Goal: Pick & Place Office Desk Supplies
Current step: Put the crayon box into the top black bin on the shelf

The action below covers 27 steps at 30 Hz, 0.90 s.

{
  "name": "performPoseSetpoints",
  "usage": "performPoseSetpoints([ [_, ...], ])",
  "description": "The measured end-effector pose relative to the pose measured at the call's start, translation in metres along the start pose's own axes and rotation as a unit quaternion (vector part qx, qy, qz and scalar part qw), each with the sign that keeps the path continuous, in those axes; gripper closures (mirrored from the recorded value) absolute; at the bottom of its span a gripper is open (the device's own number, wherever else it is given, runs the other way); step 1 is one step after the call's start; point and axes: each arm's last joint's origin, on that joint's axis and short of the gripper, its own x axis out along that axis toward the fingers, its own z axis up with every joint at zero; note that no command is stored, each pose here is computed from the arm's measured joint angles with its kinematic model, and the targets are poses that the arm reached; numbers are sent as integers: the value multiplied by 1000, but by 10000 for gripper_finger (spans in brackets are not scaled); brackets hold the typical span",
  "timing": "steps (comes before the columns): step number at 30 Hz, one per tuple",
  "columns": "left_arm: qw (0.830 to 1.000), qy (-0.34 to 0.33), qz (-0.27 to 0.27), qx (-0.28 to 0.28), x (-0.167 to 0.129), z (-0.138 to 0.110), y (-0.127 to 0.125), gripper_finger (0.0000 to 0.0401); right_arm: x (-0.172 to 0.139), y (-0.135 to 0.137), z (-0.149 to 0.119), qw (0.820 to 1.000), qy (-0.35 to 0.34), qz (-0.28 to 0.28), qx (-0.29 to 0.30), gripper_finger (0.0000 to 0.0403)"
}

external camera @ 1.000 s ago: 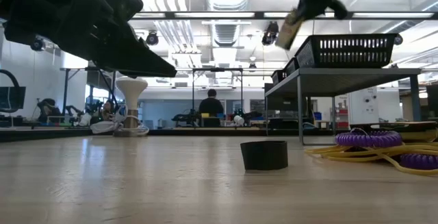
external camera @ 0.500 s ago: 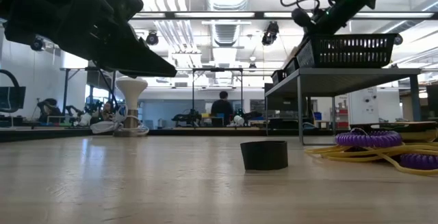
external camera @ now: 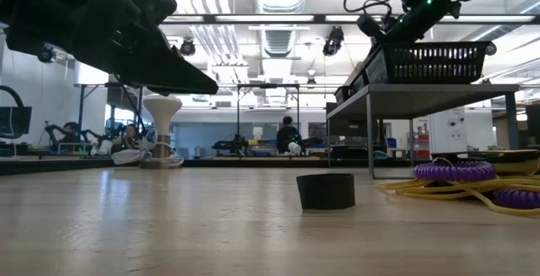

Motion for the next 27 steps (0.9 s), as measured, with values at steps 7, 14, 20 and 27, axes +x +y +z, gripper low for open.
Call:
performPoseSetpoints([
  [7, 1000, 0, 2, 0, 0, 0, 0, 286, 17, 0, -2, 1000, 15, -11, 4, 367],
  [14, 1000, 0, 2, 0, 0, 0, 0, 286, 20, 0, -2, 1000, 24, -6, 2, 342],
  [20, 1000, 0, 2, 0, 0, 0, 0, 286, 18, 1, -2, 1000, 24, -4, -9, 301],
  [27, 1000, 0, 2, 0, 0, 0, 0, 286, 5, 1, 0, 999, 21, -3, -34, 242],
])
